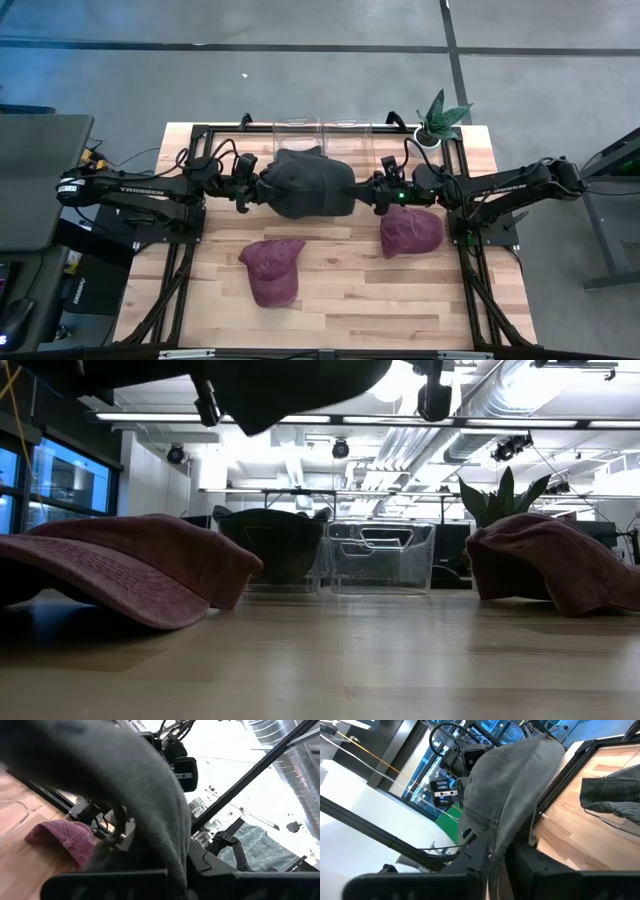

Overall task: Pick & Place hat
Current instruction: Put the black cap into the left transparent bin

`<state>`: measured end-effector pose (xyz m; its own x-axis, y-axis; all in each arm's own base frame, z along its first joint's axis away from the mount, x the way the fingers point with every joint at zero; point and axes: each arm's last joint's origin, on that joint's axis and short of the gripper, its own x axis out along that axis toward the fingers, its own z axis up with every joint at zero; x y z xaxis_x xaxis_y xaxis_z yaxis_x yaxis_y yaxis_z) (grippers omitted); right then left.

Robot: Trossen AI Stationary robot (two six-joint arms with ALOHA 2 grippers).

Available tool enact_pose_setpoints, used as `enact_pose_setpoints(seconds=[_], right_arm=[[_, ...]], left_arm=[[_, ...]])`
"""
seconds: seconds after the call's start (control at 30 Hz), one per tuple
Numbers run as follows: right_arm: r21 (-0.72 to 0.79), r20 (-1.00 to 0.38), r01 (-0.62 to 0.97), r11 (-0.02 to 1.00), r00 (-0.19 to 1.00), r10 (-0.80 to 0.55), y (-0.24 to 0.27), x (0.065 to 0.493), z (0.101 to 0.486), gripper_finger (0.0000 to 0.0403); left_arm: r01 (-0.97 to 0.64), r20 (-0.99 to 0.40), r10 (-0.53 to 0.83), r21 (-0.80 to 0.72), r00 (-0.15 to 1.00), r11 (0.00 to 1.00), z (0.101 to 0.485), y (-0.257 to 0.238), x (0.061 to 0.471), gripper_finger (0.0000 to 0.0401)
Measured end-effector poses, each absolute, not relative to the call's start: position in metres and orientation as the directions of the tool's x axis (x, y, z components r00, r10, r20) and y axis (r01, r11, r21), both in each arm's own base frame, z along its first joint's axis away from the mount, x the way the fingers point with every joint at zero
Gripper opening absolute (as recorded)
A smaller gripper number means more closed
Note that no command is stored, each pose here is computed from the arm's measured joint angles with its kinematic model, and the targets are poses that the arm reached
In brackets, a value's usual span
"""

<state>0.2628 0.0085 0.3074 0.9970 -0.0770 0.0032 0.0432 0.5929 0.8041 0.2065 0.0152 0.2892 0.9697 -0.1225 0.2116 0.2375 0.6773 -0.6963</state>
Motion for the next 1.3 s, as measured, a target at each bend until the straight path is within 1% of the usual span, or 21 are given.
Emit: enact_pose_setpoints(seconds=[0.13,0.33,0.43,0.5,0.63,0.83,0.9,1.0,1.17,1.23,1.3], right_arm=[[0.793,0.025,0.020,0.609,0.998,-0.065,0.009,0.263,0.309,0.0099],[0.776,0.041,-0.004,0.630,0.998,-0.044,0.010,0.263,0.311,0.0186],[0.745,0.040,-0.043,0.666,0.999,0.019,0.009,0.260,0.313,0.0225],[0.743,0.044,-0.062,0.666,0.998,0.043,0.007,0.254,0.317,0.0240],[0.735,0.046,-0.039,0.677,0.999,0.008,0.002,0.238,0.327,0.0249],[0.708,0.023,0.053,0.705,0.995,-0.097,-0.002,0.205,0.340,0.0250],[0.705,-0.008,0.093,0.703,0.992,-0.124,-0.003,0.195,0.341,0.0250],[0.699,-0.060,0.146,0.700,0.988,-0.146,-0.004,0.183,0.339,0.0250],[0.686,-0.142,0.197,0.700,0.980,-0.137,-0.004,0.175,0.333,0.0250],[0.681,-0.173,0.209,0.702,0.977,-0.123,-0.003,0.175,0.330,0.0250],[0.677,-0.214,0.220,0.703,0.972,-0.099,-0.002,0.175,0.326,0.0250]], left_arm=[[0.237,0.212,-0.122,-0.696,0.970,0.677,0.289,0.015,0.207,0.0001],[0.244,0.222,-0.121,-0.693,0.968,0.678,0.290,0.015,0.206,0.0001],[0.256,0.245,-0.115,-0.687,0.963,0.680,0.293,0.015,0.205,0.0001],[0.262,0.255,-0.114,-0.683,0.960,0.681,0.294,0.015,0.205,0.0000],[0.265,0.280,-0.095,-0.672,0.955,0.692,0.298,0.015,0.201,0.0000],[0.237,0.291,-0.050,-0.654,0.955,0.718,0.303,0.016,0.195,0.0000],[0.189,0.233,-0.044,-0.653,0.972,0.733,0.306,0.017,0.197,0.0000],[0.100,0.106,-0.042,-0.639,0.994,0.763,0.318,0.017,0.200,0.0000],[-0.021,-0.101,-0.042,-0.553,0.994,0.833,0.344,0.018,0.207,0.0000],[-0.045,-0.158,-0.043,-0.515,0.987,0.856,0.354,0.018,0.210,0.0000],[-0.051,-0.185,-0.044,-0.479,0.982,0.876,0.367,0.018,0.213,0.0000]])
